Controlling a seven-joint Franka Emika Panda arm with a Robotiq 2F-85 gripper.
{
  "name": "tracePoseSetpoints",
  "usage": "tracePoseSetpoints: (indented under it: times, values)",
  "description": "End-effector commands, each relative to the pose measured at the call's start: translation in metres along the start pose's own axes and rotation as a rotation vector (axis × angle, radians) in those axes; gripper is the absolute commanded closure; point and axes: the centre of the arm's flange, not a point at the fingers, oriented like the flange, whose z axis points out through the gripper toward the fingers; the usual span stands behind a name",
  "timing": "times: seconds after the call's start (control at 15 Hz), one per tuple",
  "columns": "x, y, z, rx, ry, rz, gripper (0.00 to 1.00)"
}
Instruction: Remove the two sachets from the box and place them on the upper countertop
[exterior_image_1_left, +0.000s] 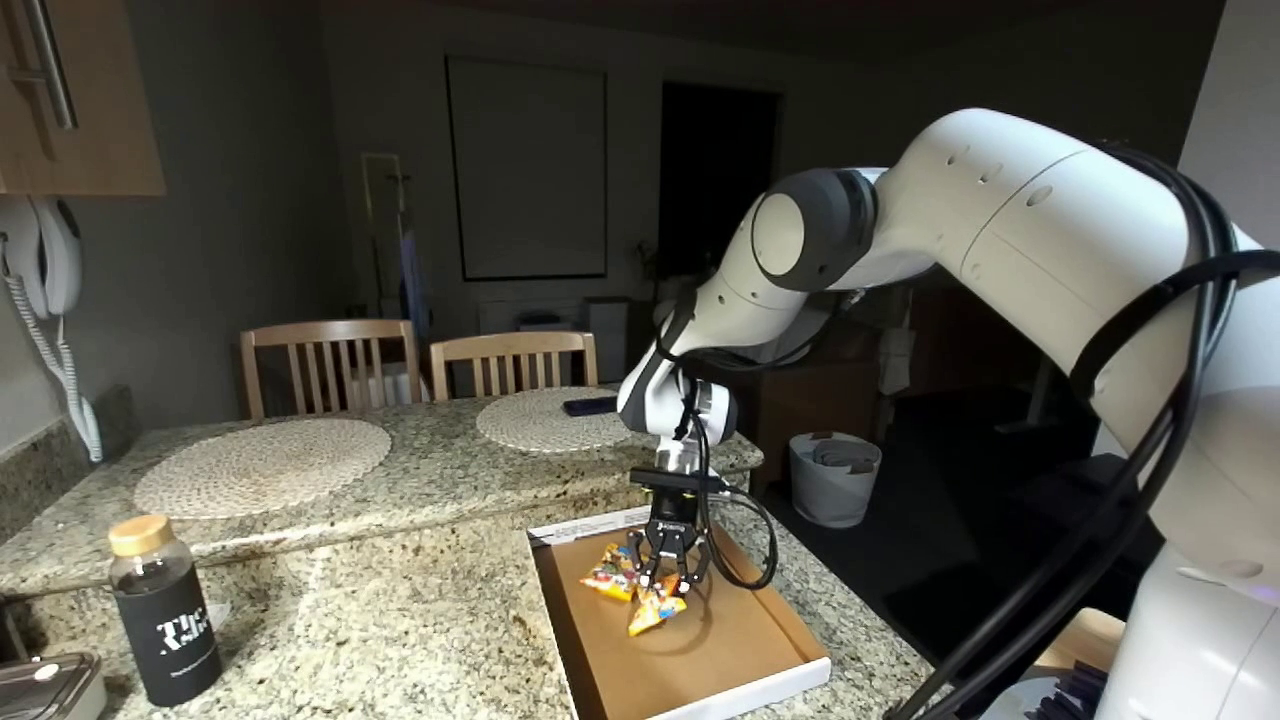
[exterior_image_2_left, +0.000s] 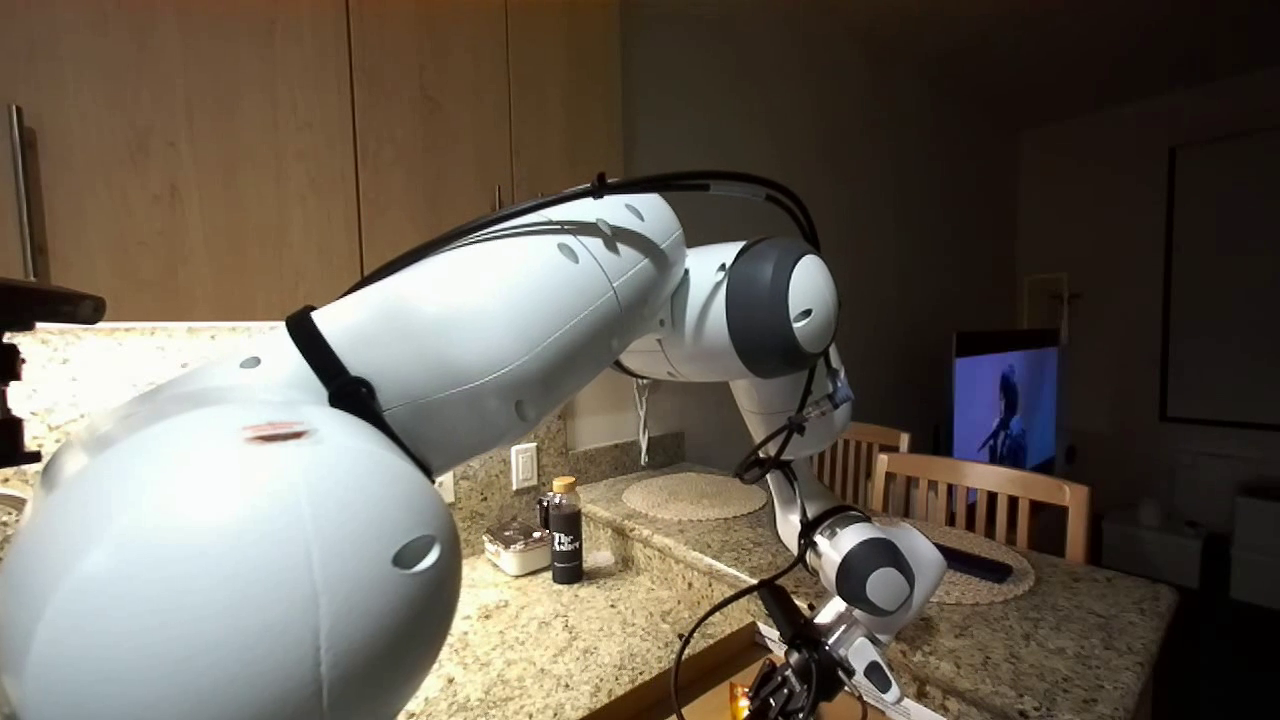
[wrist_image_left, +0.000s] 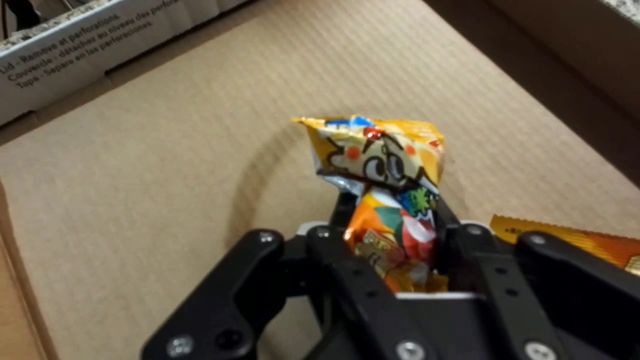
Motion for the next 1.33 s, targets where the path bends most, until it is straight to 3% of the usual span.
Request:
tracePoseSetpoints:
  times: [0.0,0.27,0.53,0.67,0.87,1.13,1.27]
  values:
    - [-0.013,0.012,-0.025,0.046,-0.032,-0.014,0.92]
    - [-0.046,0.027,-0.072,0.075,-0.045,-0.091,0.92]
    - [-0.086,0.018,-0.144,0.175,0.019,-0.160,0.95]
    - [-0.108,0.003,-0.178,0.271,0.103,-0.175,0.94]
    - [-0.127,-0.022,-0.218,0.386,0.218,-0.169,0.80]
    - [-0.129,-0.040,-0.247,0.526,0.396,-0.114,0.94]
    - [-0.127,-0.043,-0.254,0.577,0.477,-0.091,0.94]
